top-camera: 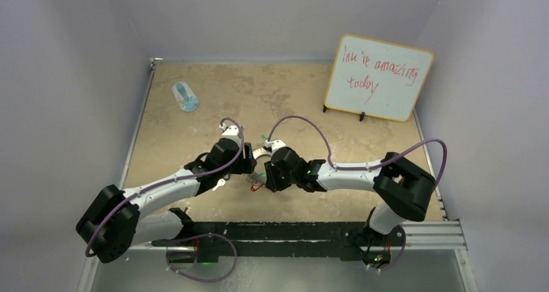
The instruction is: Put the keys on the keyring
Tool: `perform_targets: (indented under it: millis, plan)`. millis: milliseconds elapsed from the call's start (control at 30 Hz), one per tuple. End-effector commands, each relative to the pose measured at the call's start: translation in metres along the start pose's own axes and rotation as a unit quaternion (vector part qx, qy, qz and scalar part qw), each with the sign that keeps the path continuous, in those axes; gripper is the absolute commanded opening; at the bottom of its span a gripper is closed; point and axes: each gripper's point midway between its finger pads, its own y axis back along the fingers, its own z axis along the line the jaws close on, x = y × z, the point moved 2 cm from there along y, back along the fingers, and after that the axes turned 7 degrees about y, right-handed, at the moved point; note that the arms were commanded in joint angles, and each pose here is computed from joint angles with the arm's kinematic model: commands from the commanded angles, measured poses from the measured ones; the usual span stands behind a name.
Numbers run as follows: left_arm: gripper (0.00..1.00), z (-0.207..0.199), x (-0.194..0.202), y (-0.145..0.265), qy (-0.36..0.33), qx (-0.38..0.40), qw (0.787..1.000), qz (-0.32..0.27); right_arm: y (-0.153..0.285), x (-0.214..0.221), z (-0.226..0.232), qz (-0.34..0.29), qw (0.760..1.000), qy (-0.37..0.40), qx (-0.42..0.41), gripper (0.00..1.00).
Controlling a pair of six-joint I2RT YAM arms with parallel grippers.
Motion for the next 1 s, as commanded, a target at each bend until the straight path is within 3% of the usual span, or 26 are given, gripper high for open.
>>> perform_targets:
  millis: [0,367,700,967]
  plan:
    - [0.60,-0.006,-0.006,0.000,-0.003,0.015,1.000,-0.013,0.003,-0.009,0.000,-0.009,1.000,0.014,0.024,0.31]
    - [0.60,-0.006,-0.007,0.001,-0.005,0.015,1.000,-0.016,0.007,-0.008,-0.011,-0.012,0.998,0.027,0.055,0.00]
    - [0.60,-0.008,-0.013,0.005,-0.016,0.022,0.999,-0.028,0.022,-0.013,-0.003,-0.042,0.997,0.069,0.011,0.00]
    - [0.59,-0.026,-0.026,0.017,-0.039,0.080,0.994,-0.058,0.045,-0.026,0.009,-0.125,0.974,0.181,-0.059,0.00]
